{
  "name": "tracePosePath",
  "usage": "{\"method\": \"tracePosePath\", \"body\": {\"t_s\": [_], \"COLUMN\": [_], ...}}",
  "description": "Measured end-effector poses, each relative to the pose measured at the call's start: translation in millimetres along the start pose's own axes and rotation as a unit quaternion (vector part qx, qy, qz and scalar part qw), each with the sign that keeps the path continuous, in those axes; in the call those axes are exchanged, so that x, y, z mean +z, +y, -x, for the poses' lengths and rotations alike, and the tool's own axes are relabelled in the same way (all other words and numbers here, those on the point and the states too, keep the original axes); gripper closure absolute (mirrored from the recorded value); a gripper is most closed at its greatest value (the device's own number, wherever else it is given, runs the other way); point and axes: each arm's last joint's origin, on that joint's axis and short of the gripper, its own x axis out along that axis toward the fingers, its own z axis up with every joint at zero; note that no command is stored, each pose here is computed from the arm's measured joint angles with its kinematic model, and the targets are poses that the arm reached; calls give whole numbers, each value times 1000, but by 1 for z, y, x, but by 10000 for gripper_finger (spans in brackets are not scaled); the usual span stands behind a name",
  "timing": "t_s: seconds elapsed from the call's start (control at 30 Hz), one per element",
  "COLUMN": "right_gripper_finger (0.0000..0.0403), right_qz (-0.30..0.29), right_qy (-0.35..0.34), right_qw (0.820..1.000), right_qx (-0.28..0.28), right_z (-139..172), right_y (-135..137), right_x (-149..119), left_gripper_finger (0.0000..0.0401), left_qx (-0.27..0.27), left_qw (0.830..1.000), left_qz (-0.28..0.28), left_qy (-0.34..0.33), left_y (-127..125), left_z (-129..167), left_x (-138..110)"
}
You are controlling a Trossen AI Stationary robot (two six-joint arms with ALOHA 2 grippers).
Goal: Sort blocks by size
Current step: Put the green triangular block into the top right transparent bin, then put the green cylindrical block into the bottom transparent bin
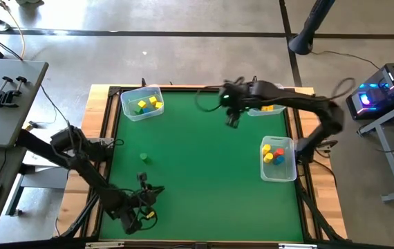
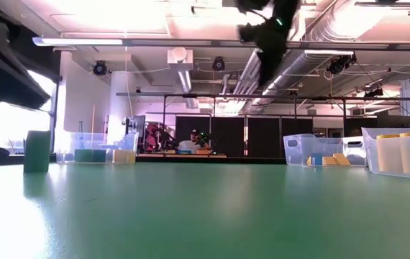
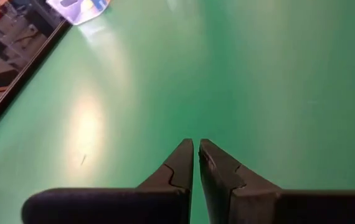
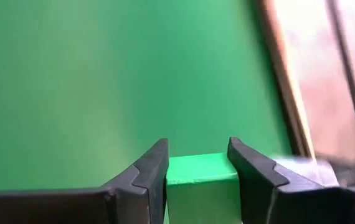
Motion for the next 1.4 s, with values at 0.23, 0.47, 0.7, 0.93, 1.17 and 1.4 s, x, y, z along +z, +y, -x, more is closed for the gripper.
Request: {"method": "tracePosePath", "body": {"t_s": [0.23, 0.47, 0.7, 0.93, 1.17, 1.4], "right_gripper_finger": [271, 266, 255, 249, 218, 214], "right_qz": [-248, -366, -413, -407, -371, -340], "right_qy": [14, 3, 24, 39, 31, 6], "right_qw": [964, 920, 898, 905, 920, 932], "right_qx": [-99, -138, -150, -117, -125, -126], "right_z": [-41, -89, -109, -118, -119, -113], "right_y": [-58, -102, -128, -134, -139, -130], "right_x": [-86, -133, -163, -170, -169, -158], "left_gripper_finger": [388, 400, 401, 401, 401, 401], "left_qx": [38, 5, -50, -52, -78, -120], "left_qw": [999, 994, 983, 985, 980, 972], "left_qz": [5, 78, 164, 156, 175, 201], "left_qy": [32, 79, 61, 54, 58, 38], "left_y": [26, 59, 69, 69, 71, 69], "left_z": [-24, -43, -47, -48, -45, -25], "left_x": [-17, -22, -24, -21, -13, 13]}}
